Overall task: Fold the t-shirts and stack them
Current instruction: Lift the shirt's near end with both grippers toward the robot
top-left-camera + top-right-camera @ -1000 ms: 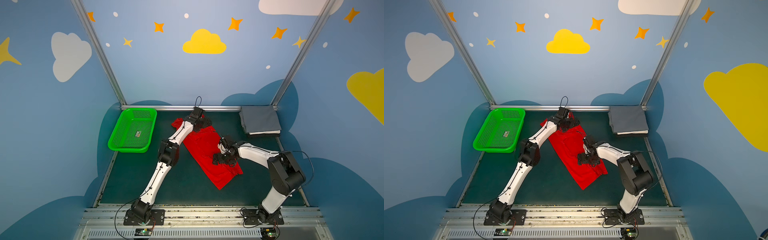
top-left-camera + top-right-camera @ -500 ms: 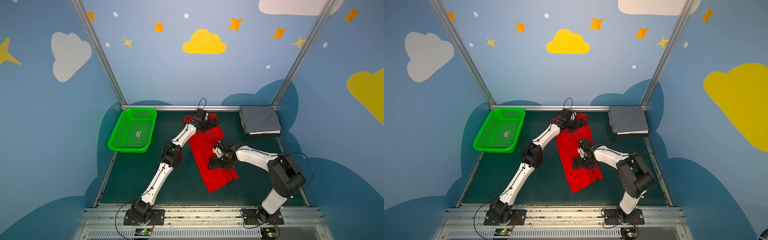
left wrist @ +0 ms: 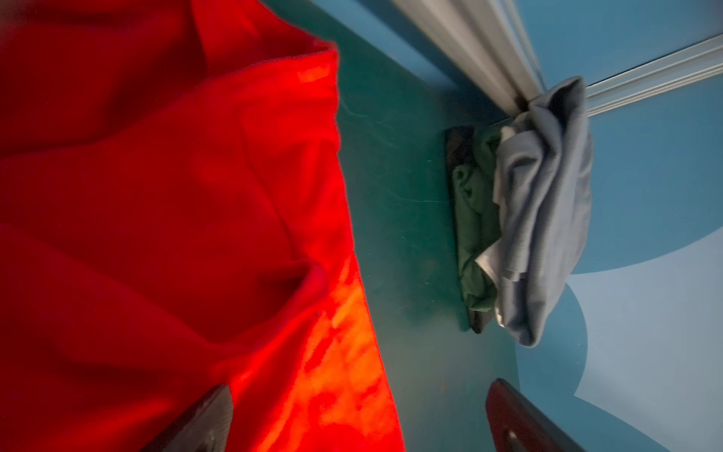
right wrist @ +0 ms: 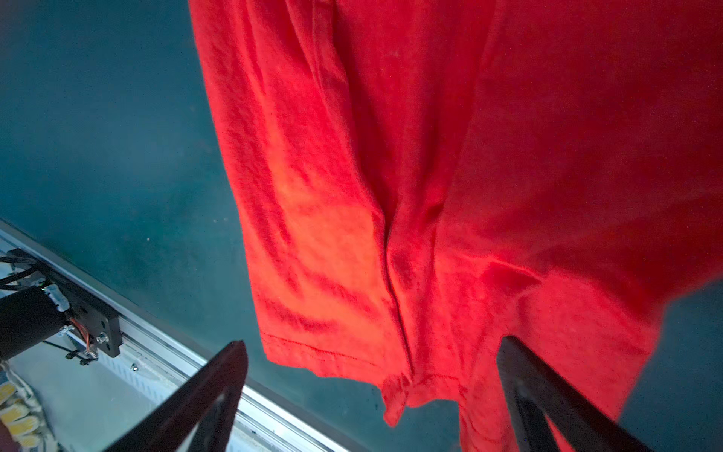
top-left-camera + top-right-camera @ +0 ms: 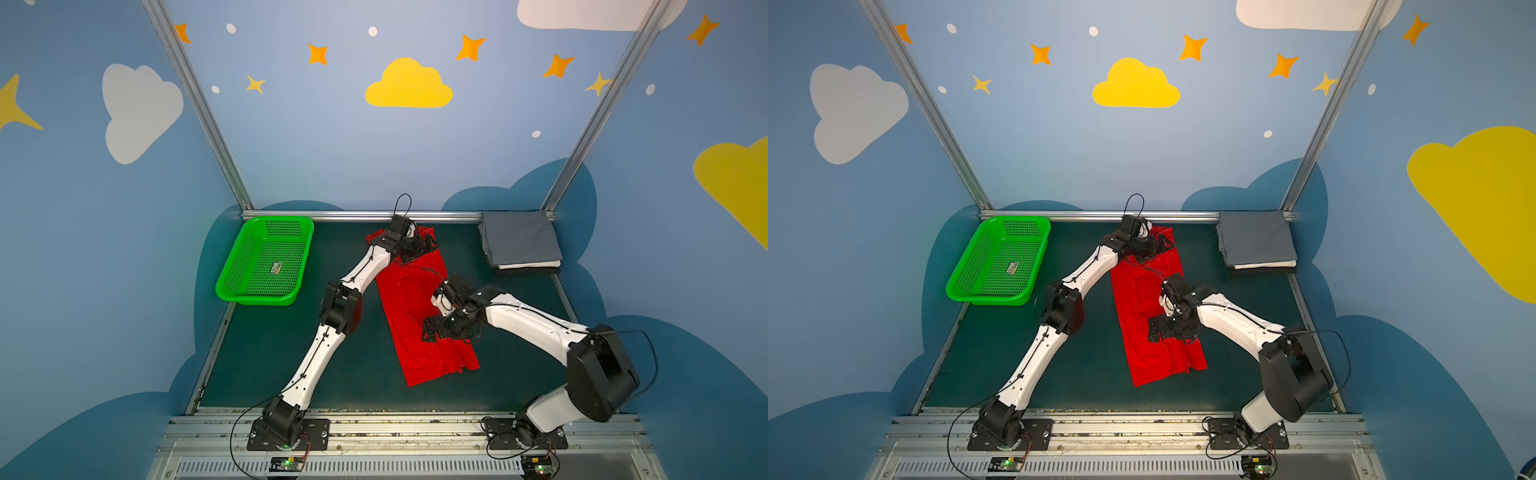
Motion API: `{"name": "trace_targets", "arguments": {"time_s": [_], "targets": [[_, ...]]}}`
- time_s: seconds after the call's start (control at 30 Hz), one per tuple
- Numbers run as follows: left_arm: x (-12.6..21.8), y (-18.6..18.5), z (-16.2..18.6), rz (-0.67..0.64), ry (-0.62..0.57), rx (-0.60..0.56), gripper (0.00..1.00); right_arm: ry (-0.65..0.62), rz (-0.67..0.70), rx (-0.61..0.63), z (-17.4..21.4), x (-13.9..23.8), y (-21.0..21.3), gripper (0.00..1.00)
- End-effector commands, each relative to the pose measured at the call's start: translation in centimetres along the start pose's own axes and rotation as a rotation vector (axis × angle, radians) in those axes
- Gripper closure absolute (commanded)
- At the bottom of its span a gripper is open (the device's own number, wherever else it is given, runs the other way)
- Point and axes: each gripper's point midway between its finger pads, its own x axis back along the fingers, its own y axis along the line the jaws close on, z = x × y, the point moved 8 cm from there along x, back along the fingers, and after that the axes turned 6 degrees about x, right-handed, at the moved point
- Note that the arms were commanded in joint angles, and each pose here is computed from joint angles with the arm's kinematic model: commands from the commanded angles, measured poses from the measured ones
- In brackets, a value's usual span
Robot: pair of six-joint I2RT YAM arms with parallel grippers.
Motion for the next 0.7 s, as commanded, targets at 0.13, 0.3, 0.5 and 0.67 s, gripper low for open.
{"name": "trace_targets", "arguments": {"time_s": [0.13,0.3,0.5,0.67], "targets": [[8.2,-9.2,-2.1,0.053,-0.1,-0.16,0.0,-0.012,0.095,-0.117,2.4,1.2,-3.4,0.02],[12.0,-10.2,-1.7,-0.107,-0.152,-0.167,0.0,-0.019,0.067,-0.229,3.6,0.9,-5.3,0.02],[16.8,-11.8,0.3,-0.174,-0.282,-0.238,0.0,-0.024,0.012,-0.337,5.1,0.0,-6.8,0.03],[20.6,-10.2,3.7,-0.16,-0.348,-0.194,0.0,-0.016,0.003,-0.382,6.4,-0.9,-7.8,0.15]]}}
